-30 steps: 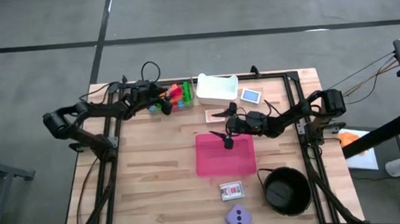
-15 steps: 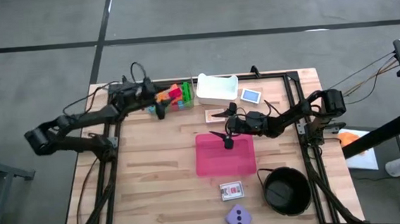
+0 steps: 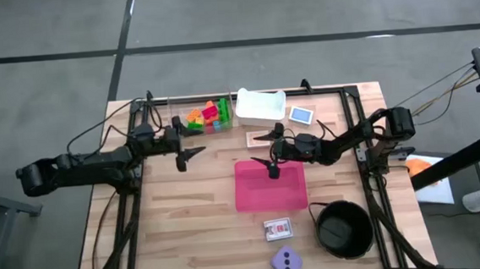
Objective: Pick & Place Toys
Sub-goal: Put the blue playing card into the white bin
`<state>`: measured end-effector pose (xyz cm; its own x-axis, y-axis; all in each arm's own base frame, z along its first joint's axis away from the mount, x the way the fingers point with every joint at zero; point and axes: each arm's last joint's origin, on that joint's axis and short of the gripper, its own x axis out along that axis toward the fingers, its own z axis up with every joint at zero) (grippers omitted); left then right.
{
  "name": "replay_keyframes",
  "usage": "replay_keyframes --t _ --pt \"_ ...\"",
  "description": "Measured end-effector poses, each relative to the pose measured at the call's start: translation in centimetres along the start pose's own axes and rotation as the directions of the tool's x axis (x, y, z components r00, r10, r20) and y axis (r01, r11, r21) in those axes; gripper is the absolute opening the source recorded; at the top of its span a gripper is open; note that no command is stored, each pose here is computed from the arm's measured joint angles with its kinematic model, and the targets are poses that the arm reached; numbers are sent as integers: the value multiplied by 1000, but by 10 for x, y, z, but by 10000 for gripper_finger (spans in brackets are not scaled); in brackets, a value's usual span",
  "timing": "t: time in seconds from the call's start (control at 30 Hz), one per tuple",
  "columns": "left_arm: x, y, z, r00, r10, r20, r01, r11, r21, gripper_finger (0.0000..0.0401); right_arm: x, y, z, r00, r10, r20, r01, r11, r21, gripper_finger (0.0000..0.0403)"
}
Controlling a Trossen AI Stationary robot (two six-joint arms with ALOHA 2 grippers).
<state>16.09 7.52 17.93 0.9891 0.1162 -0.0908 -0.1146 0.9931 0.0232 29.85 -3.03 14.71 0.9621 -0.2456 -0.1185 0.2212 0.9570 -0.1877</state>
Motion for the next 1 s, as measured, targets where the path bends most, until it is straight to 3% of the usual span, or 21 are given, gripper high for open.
replay_keyframes --t 0.27,0.53,1.0 --pt "-8 -8 -2 993 -104 50 102 994 37 281 0 0 -1 1000 21 -6 -21 1000 8 329" --pt "-18 -12 -6 989 -115 89 111 992 54 281 0 -2 5 971 226 81 -232 970 71 330" --pt "-23 -15 -18 990 -106 91 107 994 -7 281 -33 -36 -4 990 127 54 -133 981 142 329"
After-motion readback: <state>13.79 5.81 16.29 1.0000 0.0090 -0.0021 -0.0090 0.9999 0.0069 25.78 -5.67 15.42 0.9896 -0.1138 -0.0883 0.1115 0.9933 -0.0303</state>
